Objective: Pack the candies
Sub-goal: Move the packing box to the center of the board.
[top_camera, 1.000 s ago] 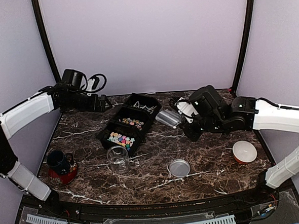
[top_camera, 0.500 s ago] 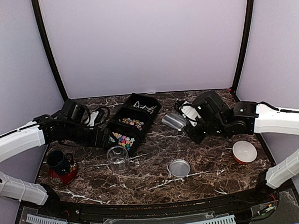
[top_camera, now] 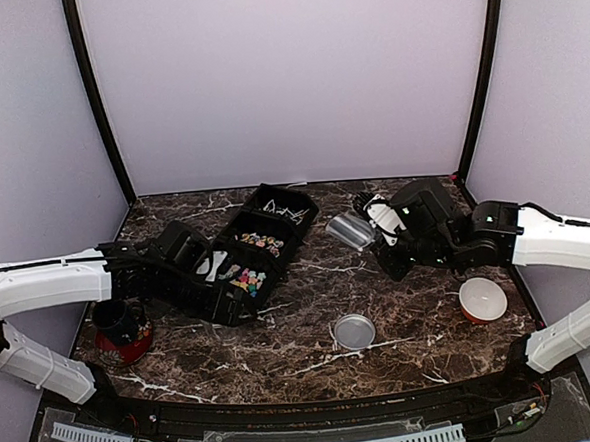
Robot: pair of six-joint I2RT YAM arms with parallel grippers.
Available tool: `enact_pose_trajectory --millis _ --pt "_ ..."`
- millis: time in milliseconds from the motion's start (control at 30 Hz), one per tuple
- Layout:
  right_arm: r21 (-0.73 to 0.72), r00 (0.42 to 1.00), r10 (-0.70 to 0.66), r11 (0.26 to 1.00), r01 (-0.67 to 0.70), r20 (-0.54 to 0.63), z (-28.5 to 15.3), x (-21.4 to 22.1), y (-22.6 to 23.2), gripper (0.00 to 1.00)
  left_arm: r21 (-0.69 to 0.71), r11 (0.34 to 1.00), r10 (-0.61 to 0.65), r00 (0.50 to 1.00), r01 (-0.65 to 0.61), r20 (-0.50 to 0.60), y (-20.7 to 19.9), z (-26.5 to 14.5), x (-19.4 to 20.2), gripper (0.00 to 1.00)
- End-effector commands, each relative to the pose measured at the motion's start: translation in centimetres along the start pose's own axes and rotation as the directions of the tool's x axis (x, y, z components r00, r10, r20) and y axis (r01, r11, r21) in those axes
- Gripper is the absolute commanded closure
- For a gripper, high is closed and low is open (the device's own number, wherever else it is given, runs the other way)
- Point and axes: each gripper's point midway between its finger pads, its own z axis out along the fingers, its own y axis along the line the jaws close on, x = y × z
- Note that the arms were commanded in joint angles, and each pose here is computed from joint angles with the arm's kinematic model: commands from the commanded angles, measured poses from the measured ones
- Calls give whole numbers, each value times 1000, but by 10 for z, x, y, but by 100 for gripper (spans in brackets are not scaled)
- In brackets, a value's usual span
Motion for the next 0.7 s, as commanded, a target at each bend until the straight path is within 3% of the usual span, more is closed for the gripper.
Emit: enact_pose_trajectory --millis 0,433,667 --pt "27 998 40 999 -41 48 -2 -9 -8 100 42 999 19 997 -22 76 -18 -4 -21 2" --pt "30 996 53 998 -55 65 -8 -10 -11 100 66 995 71 997 -71 -10 -44 24 -20 2" --pt "40 996 55 998 -58 69 -9 -8 -13 100 117 985 129 992 -127 -11 -70 29 -30 11"
